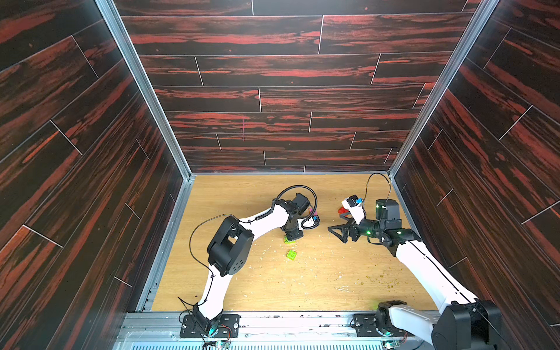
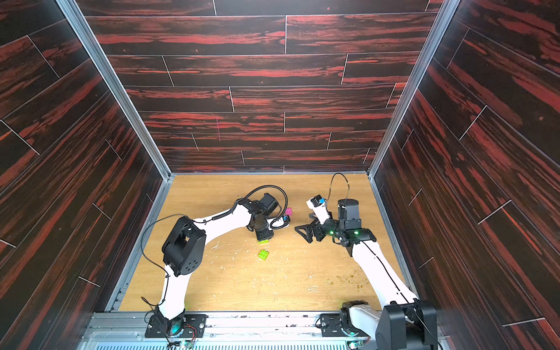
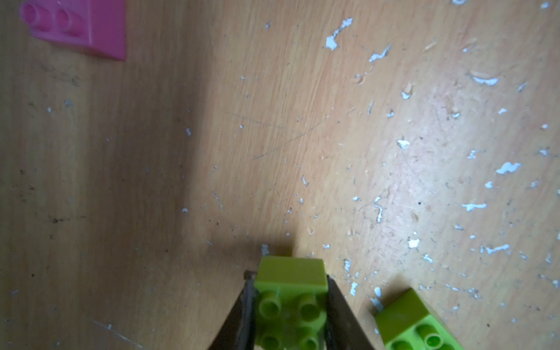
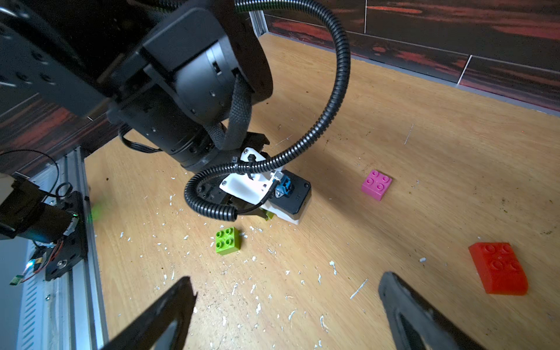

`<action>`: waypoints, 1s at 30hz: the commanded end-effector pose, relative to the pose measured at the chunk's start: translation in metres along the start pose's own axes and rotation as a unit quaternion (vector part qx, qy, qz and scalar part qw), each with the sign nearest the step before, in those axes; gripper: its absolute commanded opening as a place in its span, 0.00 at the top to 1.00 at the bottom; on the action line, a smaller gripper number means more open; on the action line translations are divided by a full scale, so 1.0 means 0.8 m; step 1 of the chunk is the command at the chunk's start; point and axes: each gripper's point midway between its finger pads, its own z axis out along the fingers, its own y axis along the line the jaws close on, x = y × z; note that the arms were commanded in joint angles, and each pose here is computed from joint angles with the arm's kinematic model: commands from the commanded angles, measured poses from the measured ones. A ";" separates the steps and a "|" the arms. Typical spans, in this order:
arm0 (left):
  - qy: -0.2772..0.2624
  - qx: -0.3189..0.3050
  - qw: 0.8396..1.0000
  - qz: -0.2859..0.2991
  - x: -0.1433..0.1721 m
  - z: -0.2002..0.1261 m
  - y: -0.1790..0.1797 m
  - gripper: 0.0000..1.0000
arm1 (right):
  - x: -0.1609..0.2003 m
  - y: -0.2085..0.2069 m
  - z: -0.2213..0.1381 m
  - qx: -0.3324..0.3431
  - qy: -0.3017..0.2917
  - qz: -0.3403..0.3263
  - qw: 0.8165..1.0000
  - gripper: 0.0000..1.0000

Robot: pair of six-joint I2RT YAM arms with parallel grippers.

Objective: Assemble the letter s with lego
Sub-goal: Assemble the lego brick with the lego brick.

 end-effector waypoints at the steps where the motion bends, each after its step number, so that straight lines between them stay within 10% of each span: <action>1: 0.021 0.010 1.000 0.001 0.012 0.011 -0.007 0.83 | 0.003 0.003 -0.002 -0.004 0.000 -0.001 1.000 0.02; 30: 0.057 0.041 0.998 -0.004 0.029 0.034 -0.030 0.84 | 0.004 0.006 -0.005 -0.005 -0.004 -0.003 1.000 0.02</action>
